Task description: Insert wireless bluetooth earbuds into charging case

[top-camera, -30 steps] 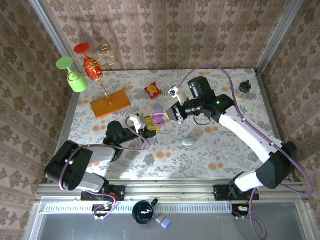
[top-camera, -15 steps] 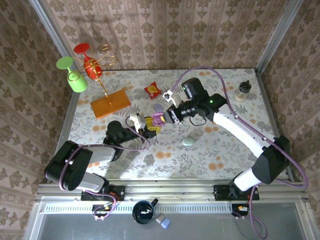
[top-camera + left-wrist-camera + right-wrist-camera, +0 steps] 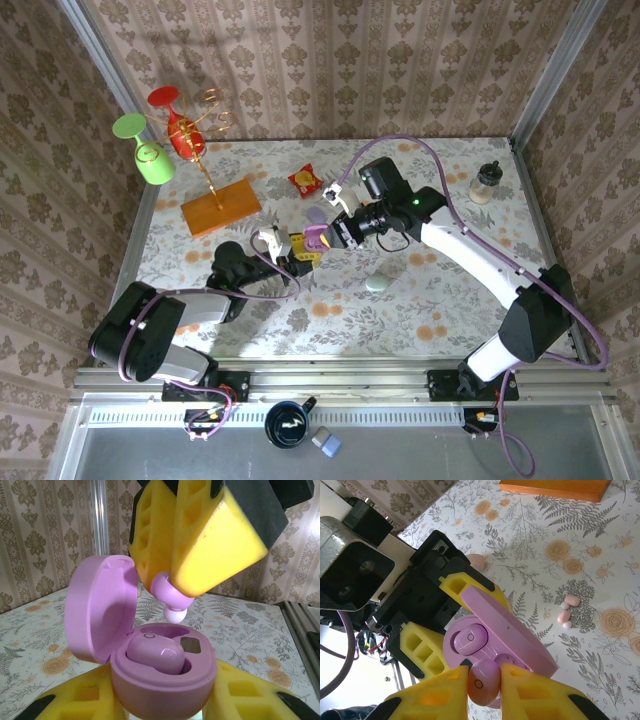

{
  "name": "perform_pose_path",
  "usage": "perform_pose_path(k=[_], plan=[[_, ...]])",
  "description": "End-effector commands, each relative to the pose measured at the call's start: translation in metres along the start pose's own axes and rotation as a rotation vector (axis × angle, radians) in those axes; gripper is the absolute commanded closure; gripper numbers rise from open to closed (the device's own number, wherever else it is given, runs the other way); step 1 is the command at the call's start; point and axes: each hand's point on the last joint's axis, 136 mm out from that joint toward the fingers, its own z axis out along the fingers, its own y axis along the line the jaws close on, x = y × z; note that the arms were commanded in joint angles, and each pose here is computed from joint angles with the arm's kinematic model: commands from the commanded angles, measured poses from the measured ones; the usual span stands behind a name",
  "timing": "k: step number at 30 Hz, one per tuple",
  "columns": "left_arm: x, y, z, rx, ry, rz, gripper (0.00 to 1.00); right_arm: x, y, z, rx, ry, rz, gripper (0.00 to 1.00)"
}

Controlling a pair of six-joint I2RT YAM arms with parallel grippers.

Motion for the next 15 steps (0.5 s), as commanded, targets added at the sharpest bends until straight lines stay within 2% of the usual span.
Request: perform_pose_path(k=[1, 15], plan=[[-0.0183, -0.0029, 0.0017, 0.011, -0.047, 0.025, 0.70, 0.0133, 0.0014, 0.0073, -0.026, 0.042, 0.002, 0.78], [-0.0183, 0.0005, 0.0025, -0.003, -0.047, 0.022, 0.70, 0.0211, -0.0045, 0.0131, -0.014, 0.072, 0.006, 0.78]])
